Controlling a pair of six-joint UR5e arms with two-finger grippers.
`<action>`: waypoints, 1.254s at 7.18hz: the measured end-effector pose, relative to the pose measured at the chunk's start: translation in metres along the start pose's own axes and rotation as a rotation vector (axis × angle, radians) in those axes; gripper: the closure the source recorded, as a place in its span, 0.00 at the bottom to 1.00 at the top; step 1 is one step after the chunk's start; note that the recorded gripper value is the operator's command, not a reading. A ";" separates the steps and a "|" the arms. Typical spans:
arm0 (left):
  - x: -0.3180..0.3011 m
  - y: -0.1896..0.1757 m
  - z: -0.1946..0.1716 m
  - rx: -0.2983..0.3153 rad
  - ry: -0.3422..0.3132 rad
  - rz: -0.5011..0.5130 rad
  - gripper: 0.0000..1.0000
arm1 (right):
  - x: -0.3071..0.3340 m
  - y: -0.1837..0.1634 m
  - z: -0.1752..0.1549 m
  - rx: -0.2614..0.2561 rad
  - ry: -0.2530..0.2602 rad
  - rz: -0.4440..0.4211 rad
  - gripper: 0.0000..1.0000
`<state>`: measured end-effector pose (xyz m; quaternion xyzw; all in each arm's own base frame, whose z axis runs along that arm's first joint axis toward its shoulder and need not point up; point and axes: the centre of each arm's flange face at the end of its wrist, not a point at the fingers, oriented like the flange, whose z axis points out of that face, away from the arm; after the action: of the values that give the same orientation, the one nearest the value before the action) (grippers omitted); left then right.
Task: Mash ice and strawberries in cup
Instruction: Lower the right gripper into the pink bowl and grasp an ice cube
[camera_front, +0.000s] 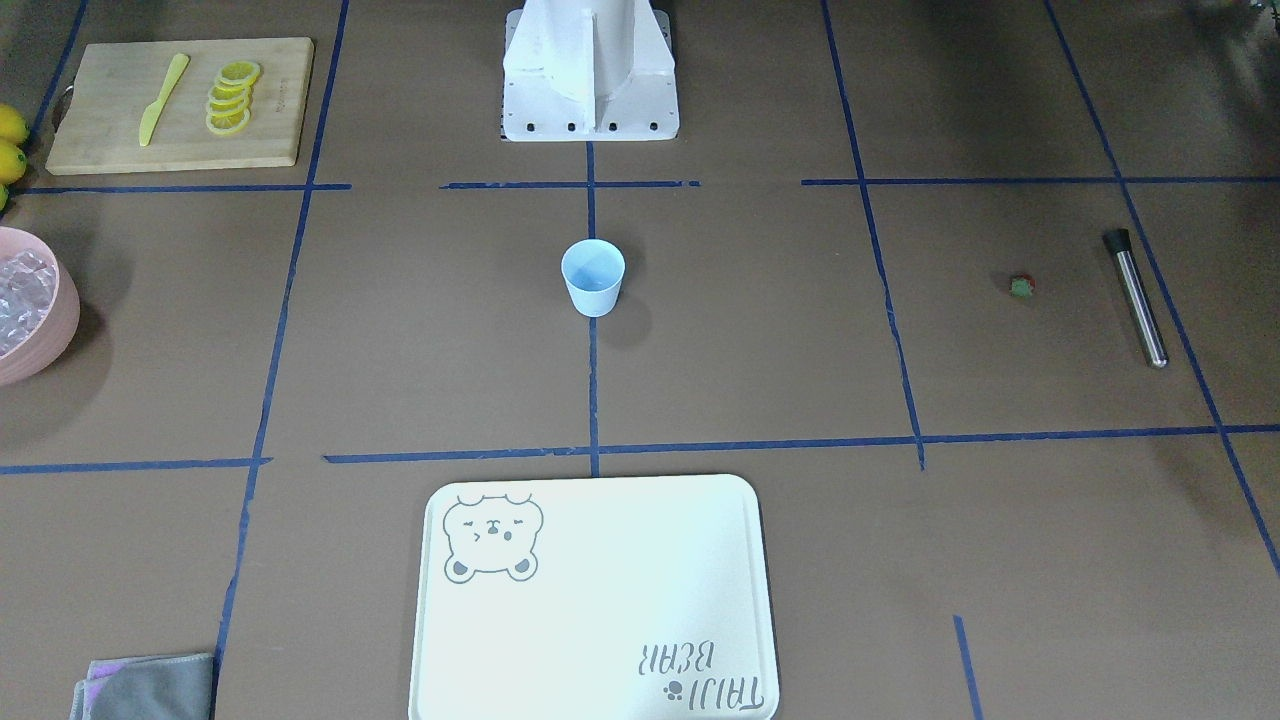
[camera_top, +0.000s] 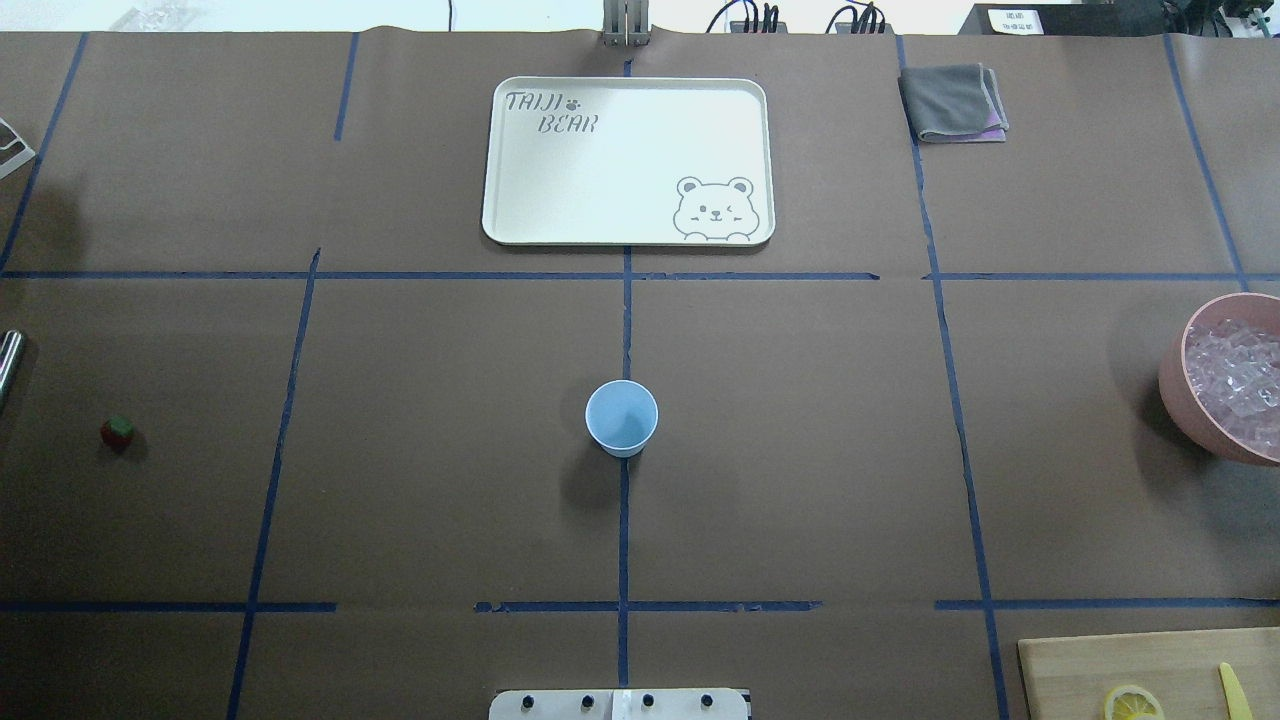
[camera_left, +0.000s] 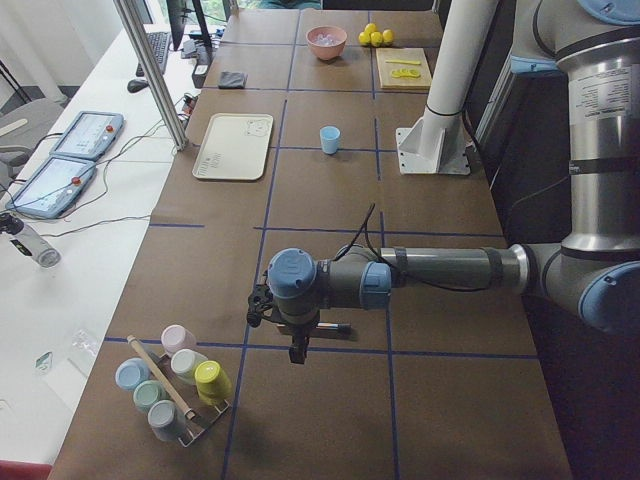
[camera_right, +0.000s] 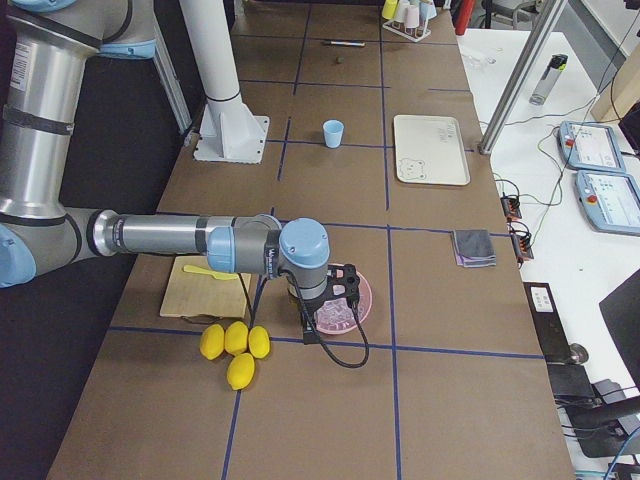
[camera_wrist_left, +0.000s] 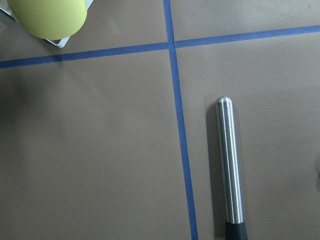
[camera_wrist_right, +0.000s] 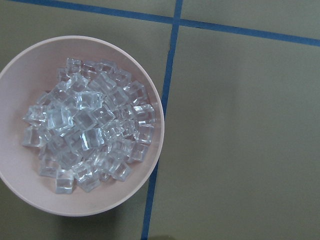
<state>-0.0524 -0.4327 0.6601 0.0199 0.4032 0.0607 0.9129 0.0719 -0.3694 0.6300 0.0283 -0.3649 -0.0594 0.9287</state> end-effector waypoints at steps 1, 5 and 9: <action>0.000 0.001 0.000 0.000 0.000 0.001 0.00 | 0.000 0.000 0.000 0.000 -0.001 0.000 0.00; -0.001 0.003 0.001 -0.001 0.001 -0.001 0.00 | -0.014 -0.027 -0.016 0.042 -0.011 0.003 0.00; -0.001 0.004 0.002 -0.002 0.003 -0.003 0.00 | -0.055 -0.052 -0.001 0.043 -0.025 0.013 0.00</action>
<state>-0.0524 -0.4290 0.6623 0.0185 0.4046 0.0598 0.9124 0.0275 -0.4139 0.5871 0.0453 -0.3780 -0.0458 0.9236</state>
